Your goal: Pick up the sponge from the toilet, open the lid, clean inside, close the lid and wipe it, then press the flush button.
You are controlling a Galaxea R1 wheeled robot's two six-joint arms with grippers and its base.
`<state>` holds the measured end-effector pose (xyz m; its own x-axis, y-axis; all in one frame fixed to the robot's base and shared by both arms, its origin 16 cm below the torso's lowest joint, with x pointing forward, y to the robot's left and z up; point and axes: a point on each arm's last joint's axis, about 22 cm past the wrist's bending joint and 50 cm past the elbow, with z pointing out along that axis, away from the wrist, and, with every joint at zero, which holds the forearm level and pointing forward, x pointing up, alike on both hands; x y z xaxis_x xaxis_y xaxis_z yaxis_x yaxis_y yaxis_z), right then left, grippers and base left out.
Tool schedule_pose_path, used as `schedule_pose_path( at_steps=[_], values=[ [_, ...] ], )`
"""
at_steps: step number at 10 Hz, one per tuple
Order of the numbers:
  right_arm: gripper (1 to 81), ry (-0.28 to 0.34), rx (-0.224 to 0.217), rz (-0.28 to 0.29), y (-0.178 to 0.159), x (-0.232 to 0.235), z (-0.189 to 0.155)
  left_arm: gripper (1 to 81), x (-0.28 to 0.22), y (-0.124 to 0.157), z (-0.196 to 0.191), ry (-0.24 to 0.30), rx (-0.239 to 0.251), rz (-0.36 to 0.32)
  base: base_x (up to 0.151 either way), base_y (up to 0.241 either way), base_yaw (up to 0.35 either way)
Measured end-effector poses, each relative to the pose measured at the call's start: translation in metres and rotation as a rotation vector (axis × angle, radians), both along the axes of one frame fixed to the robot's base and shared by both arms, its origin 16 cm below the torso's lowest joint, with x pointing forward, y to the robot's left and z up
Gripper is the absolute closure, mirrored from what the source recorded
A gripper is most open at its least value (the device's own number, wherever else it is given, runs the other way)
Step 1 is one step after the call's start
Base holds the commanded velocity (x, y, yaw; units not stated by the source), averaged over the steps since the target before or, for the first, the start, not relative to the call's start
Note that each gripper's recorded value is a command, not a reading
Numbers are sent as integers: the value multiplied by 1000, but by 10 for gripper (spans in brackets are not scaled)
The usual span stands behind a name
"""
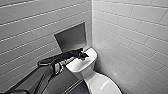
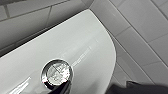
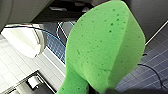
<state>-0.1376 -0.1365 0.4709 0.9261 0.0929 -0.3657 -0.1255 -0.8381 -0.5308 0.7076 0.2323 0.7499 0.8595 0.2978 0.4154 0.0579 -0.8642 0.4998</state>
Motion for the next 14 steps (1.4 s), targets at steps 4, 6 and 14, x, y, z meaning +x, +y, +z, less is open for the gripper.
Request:
schedule_pose_path(
  at_steps=[4, 6, 14],
  values=[
    [811, 1, 3, -3, 3, 1, -1, 811, 12, 4, 10, -23, 12, 0, 0, 0, 0],
    [811, 2, 3, -3, 3, 1, -1, 811, 11, 4, 8, -21, 12, 2, 0, 0, 0],
    [811, 66, 6, -6, 6, -20, 5, 811, 27, 16, -51, -48, 110, 50, 0, 0, 0]
  ],
)
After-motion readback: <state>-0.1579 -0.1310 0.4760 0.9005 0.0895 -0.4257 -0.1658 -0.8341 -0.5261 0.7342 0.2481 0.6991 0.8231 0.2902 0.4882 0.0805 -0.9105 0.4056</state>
